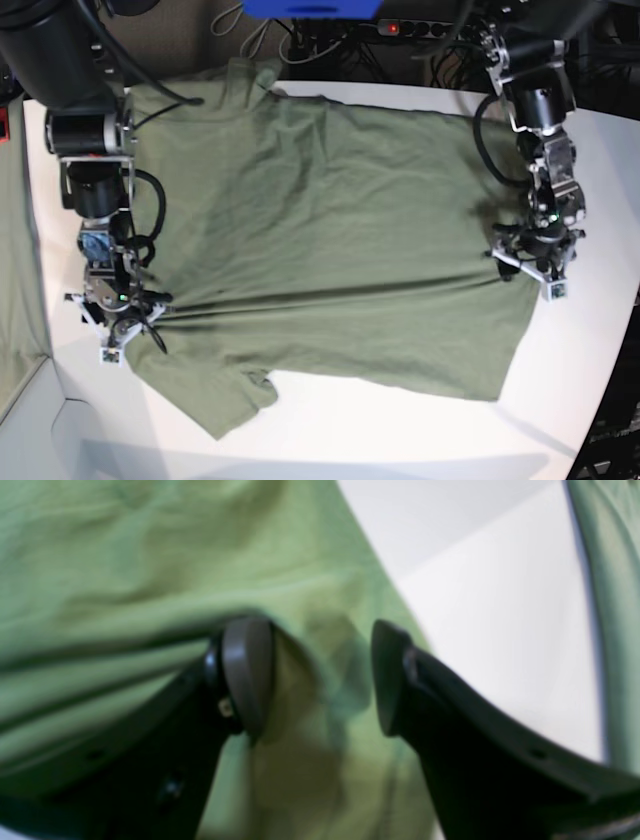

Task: Layout the t-shirt on the table in an organized manner, then fold the t-shirt properly
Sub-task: 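Reposition both grippers along the shirt's collar side and smooth the fabric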

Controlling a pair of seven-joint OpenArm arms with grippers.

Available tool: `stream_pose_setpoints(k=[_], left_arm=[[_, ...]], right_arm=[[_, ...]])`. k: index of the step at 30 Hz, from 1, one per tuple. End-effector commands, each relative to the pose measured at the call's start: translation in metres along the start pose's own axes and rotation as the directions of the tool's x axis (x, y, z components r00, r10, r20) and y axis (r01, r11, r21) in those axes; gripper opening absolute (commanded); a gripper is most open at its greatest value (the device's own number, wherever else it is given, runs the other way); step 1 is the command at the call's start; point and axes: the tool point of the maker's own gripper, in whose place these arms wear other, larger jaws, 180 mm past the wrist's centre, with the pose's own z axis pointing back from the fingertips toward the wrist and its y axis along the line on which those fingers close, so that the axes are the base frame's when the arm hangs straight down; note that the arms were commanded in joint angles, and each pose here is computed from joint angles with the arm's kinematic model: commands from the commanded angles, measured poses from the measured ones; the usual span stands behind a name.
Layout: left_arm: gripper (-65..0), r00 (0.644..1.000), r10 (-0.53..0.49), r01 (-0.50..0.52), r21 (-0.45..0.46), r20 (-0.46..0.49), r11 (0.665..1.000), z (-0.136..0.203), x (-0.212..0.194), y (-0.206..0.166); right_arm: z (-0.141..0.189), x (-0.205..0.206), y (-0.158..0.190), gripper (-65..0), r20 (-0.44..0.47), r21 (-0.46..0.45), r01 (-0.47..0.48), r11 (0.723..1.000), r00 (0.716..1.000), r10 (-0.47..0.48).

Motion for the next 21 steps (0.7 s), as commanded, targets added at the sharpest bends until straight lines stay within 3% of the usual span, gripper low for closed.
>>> stream_pose_setpoints(k=[1, 7, 16, 21], left_arm=[[-26.5, 0.999, -0.015, 0.016, 0.019, -0.047, 1.0, 0.008, -0.011, 0.008], [-26.5, 0.999, -0.054, 0.054, 0.017, 0.003, 0.998, 0.039, 0.001, -0.001], [-26.5, 0.991, -0.105, 0.102, 0.033, 0.084, 0.994, 0.069, 0.018, -0.001], [-26.4, 0.983, -0.131, 0.128, 0.036, 0.125, 0.991, 0.083, 0.027, -0.004]], right_arm=[[0.001, 0.032, -0.018, -32.6, 0.073, -0.039, 0.012, 0.999, 0.997, -0.009], [0.001, 0.023, -0.039, -32.6, 0.073, -0.071, 0.0, 0.997, 0.997, 0.005], [0.06, 0.048, -0.02, -32.5, 0.275, -0.025, -0.029, 0.999, 0.961, 0.035], [0.092, 0.023, -0.007, -32.5, 0.221, 0.015, -0.043, 0.999, 0.974, 0.039]])
